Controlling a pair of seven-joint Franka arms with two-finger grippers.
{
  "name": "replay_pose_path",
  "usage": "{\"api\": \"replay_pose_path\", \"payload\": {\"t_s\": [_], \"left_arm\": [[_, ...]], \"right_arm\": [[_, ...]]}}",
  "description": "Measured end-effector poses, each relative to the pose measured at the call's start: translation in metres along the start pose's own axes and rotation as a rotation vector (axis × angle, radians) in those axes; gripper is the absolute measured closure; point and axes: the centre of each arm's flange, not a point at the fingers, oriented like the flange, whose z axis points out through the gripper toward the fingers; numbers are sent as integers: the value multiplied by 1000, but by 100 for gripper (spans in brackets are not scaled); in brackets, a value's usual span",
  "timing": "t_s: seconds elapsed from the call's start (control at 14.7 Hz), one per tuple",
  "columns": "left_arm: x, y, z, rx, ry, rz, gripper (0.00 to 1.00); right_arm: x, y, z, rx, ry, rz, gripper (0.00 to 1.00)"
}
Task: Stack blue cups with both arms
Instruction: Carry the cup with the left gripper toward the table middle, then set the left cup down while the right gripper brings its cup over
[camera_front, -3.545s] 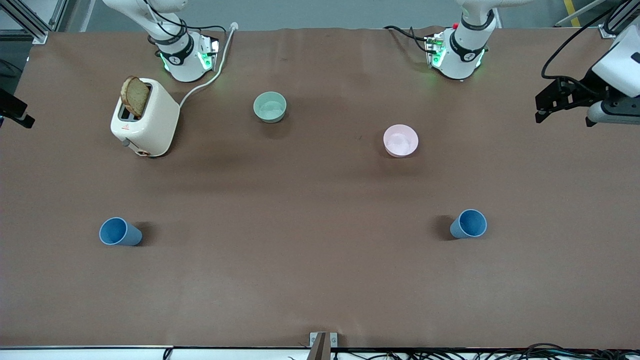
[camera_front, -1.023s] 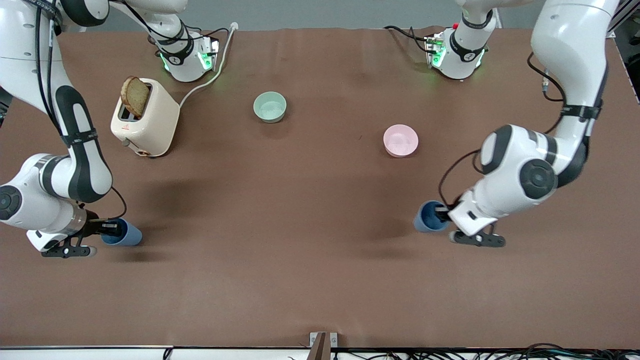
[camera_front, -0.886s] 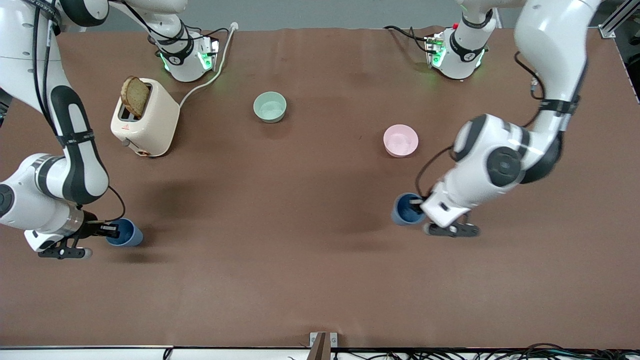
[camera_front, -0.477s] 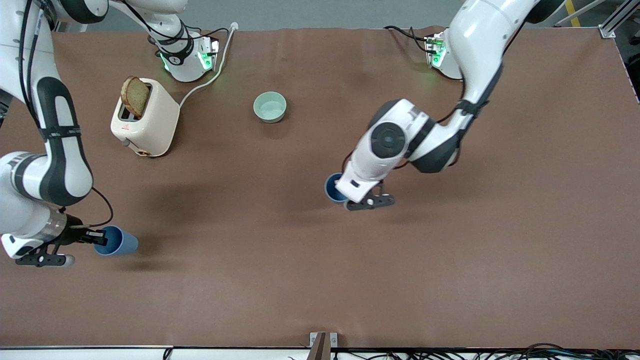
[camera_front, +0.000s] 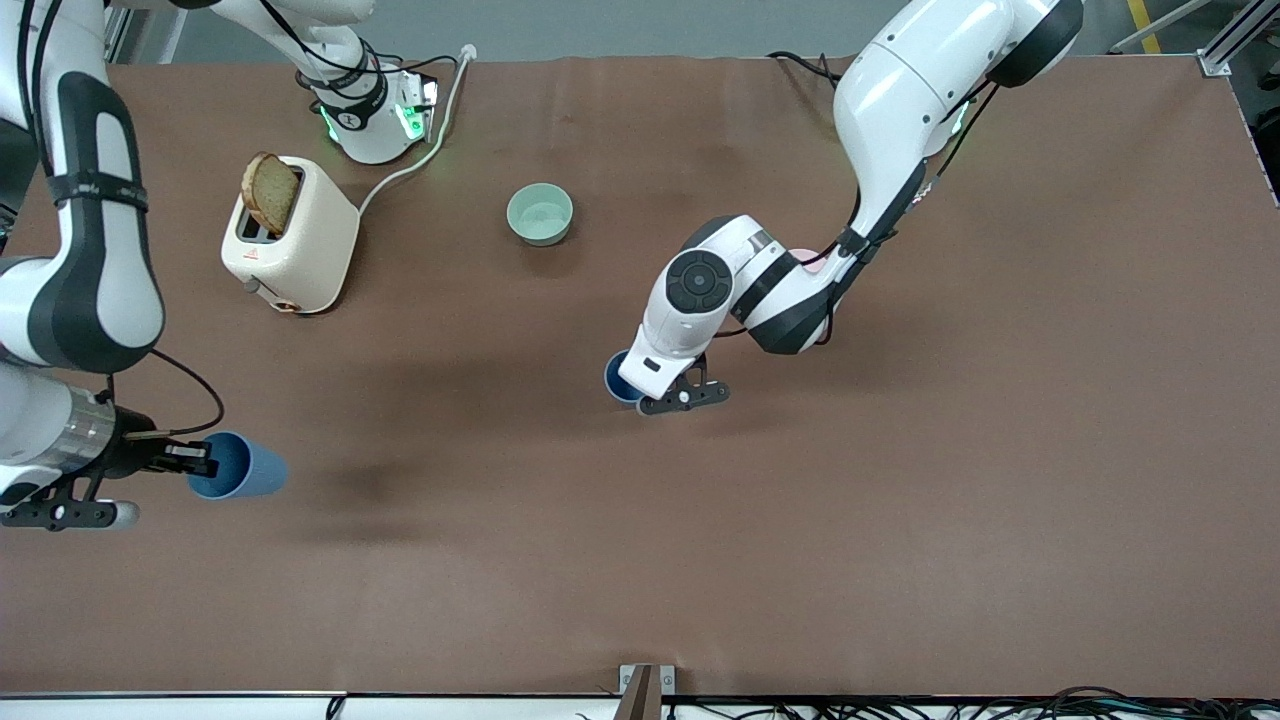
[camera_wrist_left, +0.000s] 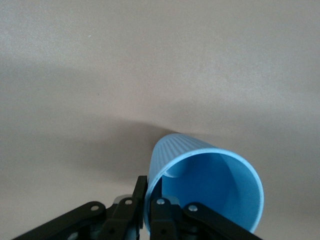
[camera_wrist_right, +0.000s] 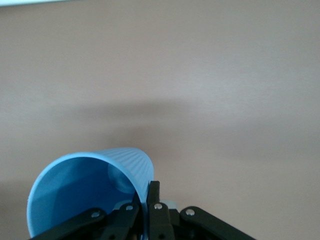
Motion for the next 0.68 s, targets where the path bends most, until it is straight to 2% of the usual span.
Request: {"api": "replay_pose_path", "payload": {"t_s": [0.14, 0.34, 0.68], "left_arm": [[6, 0, -6, -8, 10, -6, 78], [26, -3, -41, -19, 74, -13, 48], [81, -64, -190, 50, 175, 12, 2]], "right_arm": [[-4, -40, -6, 4, 2, 51, 96], [-17, -116, -6, 9, -5, 138, 96], [-64, -261, 5, 11, -30, 244, 96]]}}
